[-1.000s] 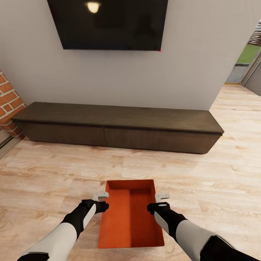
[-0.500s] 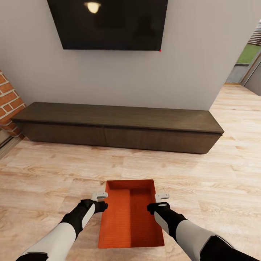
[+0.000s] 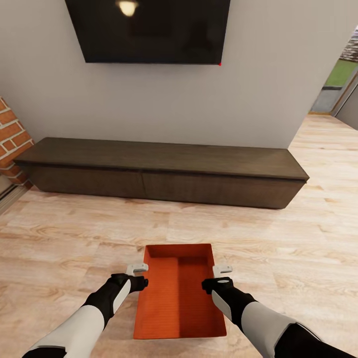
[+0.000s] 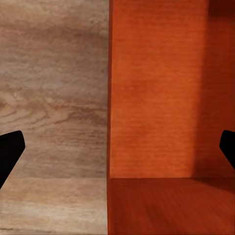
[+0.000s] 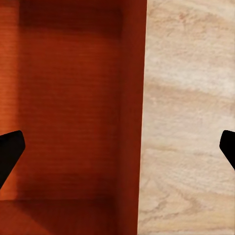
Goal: Move the two storage containers from the living room to the garage. In the garage, place one container on the floor and stack the other container on top of it (either order is fine).
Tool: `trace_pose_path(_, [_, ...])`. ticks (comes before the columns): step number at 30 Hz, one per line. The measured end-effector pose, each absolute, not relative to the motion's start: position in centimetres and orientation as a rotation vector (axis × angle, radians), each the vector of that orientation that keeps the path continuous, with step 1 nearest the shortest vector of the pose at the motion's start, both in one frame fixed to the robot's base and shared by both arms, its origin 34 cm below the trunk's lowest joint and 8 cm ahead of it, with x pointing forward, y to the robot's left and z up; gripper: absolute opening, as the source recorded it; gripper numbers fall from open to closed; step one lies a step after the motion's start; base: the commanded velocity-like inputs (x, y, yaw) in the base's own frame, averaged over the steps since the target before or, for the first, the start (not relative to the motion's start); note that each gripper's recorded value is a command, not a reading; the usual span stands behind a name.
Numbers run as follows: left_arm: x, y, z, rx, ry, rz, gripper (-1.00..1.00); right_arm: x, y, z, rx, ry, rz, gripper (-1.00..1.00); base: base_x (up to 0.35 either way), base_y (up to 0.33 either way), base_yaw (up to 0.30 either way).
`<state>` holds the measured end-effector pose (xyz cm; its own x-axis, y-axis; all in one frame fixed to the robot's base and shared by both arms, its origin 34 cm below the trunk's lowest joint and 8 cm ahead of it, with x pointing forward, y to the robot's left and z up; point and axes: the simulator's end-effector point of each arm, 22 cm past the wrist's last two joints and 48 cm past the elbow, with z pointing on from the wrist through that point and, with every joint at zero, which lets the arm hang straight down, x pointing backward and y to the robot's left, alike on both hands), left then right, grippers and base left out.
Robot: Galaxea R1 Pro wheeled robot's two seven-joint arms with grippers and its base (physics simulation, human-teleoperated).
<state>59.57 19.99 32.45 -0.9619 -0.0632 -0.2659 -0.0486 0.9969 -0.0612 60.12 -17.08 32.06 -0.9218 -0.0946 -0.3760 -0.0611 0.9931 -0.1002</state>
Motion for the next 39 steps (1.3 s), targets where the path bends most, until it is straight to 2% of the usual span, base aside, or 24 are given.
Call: trace_pose_path(39, [58.1, 20.1, 25.4, -0.087, 2.866, -0.077, 1.0, 58.6, -17.1, 25.0, -0.111, 2.746, -0.121, 1.0, 0.0, 0.0, 0.0])
